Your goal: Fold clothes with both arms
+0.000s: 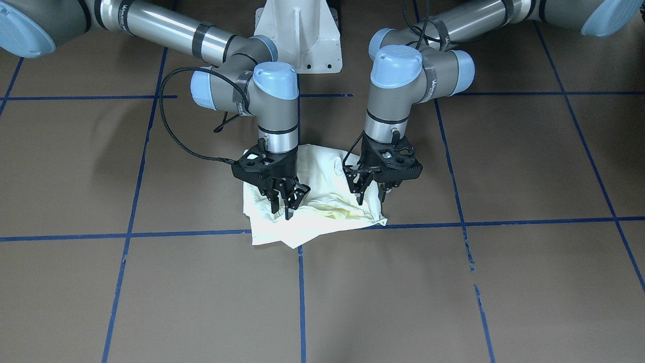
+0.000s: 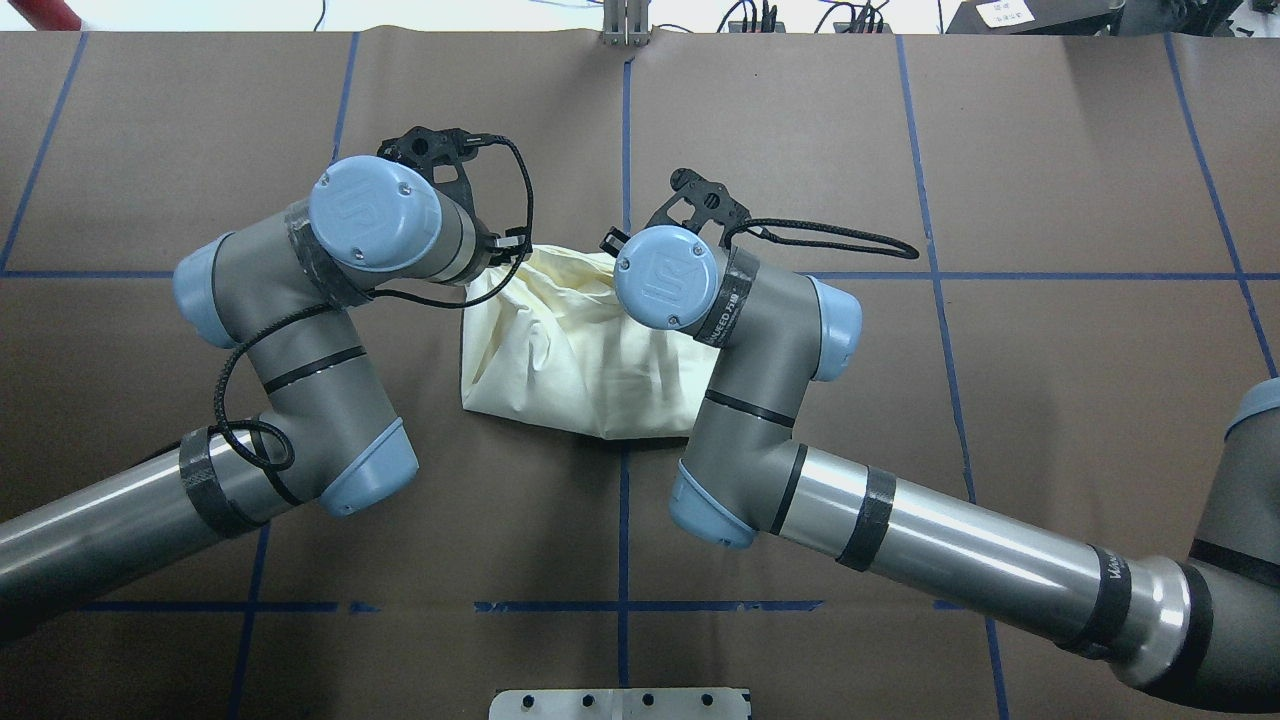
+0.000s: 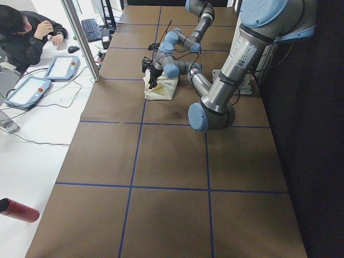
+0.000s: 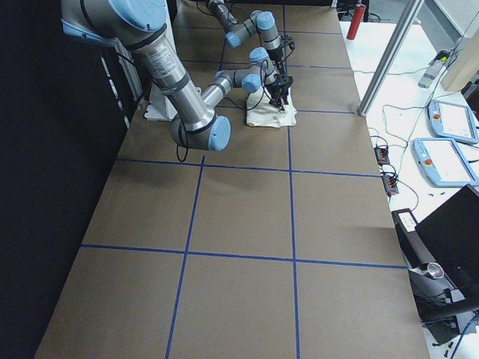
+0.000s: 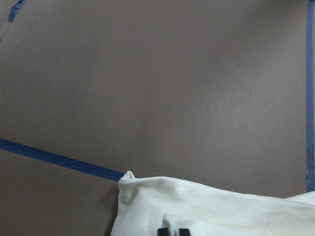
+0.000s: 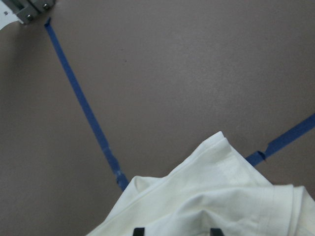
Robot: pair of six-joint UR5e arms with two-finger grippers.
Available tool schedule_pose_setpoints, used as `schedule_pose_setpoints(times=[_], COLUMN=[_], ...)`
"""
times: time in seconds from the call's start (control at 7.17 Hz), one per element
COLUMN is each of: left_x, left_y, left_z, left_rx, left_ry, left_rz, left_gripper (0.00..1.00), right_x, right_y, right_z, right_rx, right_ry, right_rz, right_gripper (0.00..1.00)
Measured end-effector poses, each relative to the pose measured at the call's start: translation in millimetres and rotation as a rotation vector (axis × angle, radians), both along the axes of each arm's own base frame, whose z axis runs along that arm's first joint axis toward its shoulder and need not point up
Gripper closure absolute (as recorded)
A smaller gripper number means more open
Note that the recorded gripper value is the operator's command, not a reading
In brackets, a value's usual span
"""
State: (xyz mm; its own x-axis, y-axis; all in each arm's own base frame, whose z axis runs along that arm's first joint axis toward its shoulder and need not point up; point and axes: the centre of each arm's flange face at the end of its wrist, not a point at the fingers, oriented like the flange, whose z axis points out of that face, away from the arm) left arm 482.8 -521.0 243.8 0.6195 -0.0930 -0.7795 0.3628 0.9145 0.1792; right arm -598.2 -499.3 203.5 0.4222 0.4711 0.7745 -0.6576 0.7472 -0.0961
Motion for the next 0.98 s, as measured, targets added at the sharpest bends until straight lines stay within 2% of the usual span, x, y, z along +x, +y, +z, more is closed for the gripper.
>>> schedule_pose_setpoints(times=[0.14, 0.42, 0.7, 0.98], left_x=[-19.0, -40.4, -43.4, -44.0], left_y=[-8.0, -11.8, -12.0, -11.9], left_z=[3.1, 14.6, 16.1, 16.1], left_rx=[0.035, 0.072, 0.077, 0.077], left_ry=[0.009, 0.018, 0.021, 0.023], left_rz=[0.046, 0.084, 0.088, 0.087], left_gripper=[0.0, 0.0, 0.0, 0.0], right_x=[9.2, 6.0, -10.7, -9.4], right_y=[6.0, 23.5, 25.5, -1.4], right_z=[-11.0, -10.1, 16.7, 42.4], right_rx=[0.032, 0.113, 0.173, 0.178], right_ry=[-0.008, 0.037, 0.148, 0.234], right_rz=[-0.076, -0.19, -0.243, -0.241], right_gripper=[0.0, 0.0, 0.0, 0.0])
